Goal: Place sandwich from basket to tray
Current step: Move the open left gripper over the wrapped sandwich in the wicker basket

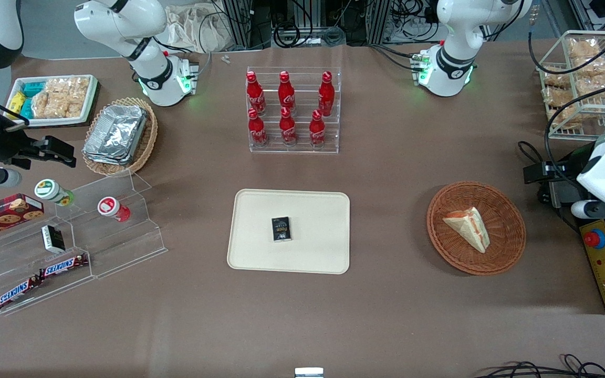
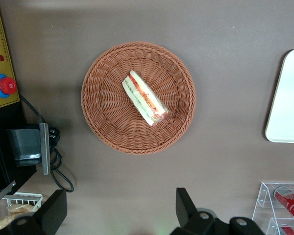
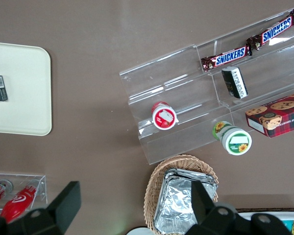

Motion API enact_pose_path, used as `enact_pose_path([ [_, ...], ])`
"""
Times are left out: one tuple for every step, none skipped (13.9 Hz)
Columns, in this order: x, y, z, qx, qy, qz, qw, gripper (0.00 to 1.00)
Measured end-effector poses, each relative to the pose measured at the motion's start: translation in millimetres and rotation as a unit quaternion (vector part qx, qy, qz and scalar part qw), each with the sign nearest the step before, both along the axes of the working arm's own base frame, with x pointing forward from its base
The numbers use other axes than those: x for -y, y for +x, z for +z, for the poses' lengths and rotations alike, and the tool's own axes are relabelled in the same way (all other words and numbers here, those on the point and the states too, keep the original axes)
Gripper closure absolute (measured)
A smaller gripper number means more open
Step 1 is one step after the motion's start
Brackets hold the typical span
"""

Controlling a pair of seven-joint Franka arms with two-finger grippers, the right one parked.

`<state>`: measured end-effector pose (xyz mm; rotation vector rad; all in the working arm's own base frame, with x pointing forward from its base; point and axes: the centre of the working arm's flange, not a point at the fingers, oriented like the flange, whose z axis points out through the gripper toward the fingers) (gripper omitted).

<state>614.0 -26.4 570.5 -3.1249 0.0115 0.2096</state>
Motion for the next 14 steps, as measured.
enact_pose_path([
  [0.0, 0.6, -1.0, -0.001, 0.0, 0.0, 1.0, 0.0],
  [0.0, 0.8, -1.2, -0.001, 0.0, 0.0, 1.0, 0.0],
  [0.0, 0.9, -1.3, -0.001, 0.0, 0.0, 1.0, 0.0],
  [0.1, 0.9, -1.2, -0.001, 0.0, 0.0, 1.0, 0.0],
  [0.1, 0.9, -1.2, -0.001, 0.0, 0.0, 1.0, 0.0],
  [0.2, 1.0, -1.5, -0.001, 0.0, 0.0, 1.0, 0.0],
  [0.6, 1.5, -2.9, -0.002, 0.0, -0.001, 1.0, 0.0],
  [0.8, 2.8, -6.2, -0.005, 0.0, -0.001, 1.0, 0.0],
  [0.8, 4.9, -11.5, -0.009, 0.0, -0.001, 1.0, 0.0],
  [0.7, 7.4, -18.2, -0.013, -0.001, -0.001, 0.9999, 0.0],
  [0.6, 10.0, -25.1, -0.018, -0.001, -0.001, 0.9998, 0.0],
  [0.4, 12.0, -30.5, -0.022, -0.001, -0.001, 0.9998, 0.0],
  [0.3, 13.7, -33.9, -0.023, -0.001, -0.001, 0.9997, 0.0],
  [0.3, 15.9, -35.5, -0.019, -0.001, -0.001, 0.9998, 0.0],
])
